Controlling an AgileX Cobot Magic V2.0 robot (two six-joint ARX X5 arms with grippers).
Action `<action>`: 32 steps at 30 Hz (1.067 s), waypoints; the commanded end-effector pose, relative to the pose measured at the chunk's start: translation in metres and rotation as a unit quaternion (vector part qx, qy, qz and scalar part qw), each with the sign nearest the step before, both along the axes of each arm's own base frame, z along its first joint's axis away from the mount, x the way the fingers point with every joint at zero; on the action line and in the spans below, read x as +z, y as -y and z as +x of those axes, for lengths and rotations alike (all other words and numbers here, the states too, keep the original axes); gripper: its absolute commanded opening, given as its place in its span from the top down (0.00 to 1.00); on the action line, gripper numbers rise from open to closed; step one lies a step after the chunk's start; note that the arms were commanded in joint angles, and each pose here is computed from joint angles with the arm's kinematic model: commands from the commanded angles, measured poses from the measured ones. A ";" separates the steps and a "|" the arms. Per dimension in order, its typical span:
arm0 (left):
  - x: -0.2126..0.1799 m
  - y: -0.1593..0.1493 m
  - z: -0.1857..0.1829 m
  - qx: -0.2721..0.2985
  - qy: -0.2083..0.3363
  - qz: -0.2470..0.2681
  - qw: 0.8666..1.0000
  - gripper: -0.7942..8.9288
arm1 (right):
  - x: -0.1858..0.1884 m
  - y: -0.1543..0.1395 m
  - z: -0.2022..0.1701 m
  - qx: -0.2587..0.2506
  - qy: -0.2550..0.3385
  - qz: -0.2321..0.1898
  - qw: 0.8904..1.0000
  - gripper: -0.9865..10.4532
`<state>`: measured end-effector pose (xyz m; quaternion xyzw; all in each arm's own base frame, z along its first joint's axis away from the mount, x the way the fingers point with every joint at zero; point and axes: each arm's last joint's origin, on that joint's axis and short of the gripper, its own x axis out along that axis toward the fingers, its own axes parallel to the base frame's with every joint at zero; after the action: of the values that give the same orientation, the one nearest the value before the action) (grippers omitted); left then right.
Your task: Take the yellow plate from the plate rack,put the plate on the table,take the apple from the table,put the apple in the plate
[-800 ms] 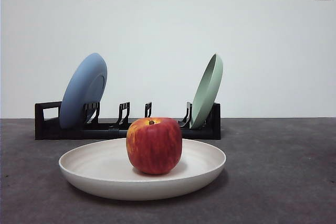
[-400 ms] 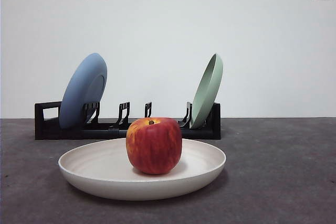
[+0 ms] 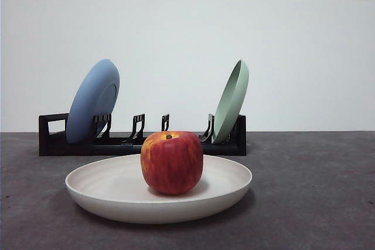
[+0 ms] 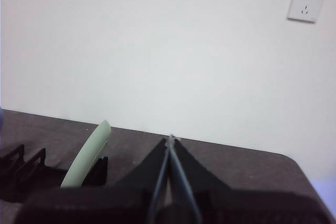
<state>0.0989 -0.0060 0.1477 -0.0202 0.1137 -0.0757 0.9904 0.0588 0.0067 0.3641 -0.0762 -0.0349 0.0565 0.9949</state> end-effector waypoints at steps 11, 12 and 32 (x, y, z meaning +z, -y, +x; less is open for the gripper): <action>-0.003 0.000 0.000 0.002 -0.003 -0.004 1.000 0.92 | -0.149 -0.002 0.029 -0.017 -0.061 0.070 0.996 0.91; -0.003 0.000 0.000 0.002 -0.003 -0.004 1.000 0.92 | -0.155 -0.002 0.030 -0.022 -0.063 0.070 0.995 0.91; -0.003 0.000 0.000 0.002 -0.003 -0.004 1.000 0.92 | -0.214 -0.001 0.037 -0.046 -0.124 0.075 0.988 0.91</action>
<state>0.0989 -0.0060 0.1478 -0.0204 0.1129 -0.0755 0.9905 0.0951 0.0077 0.1531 -0.0017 0.0857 0.0201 0.9961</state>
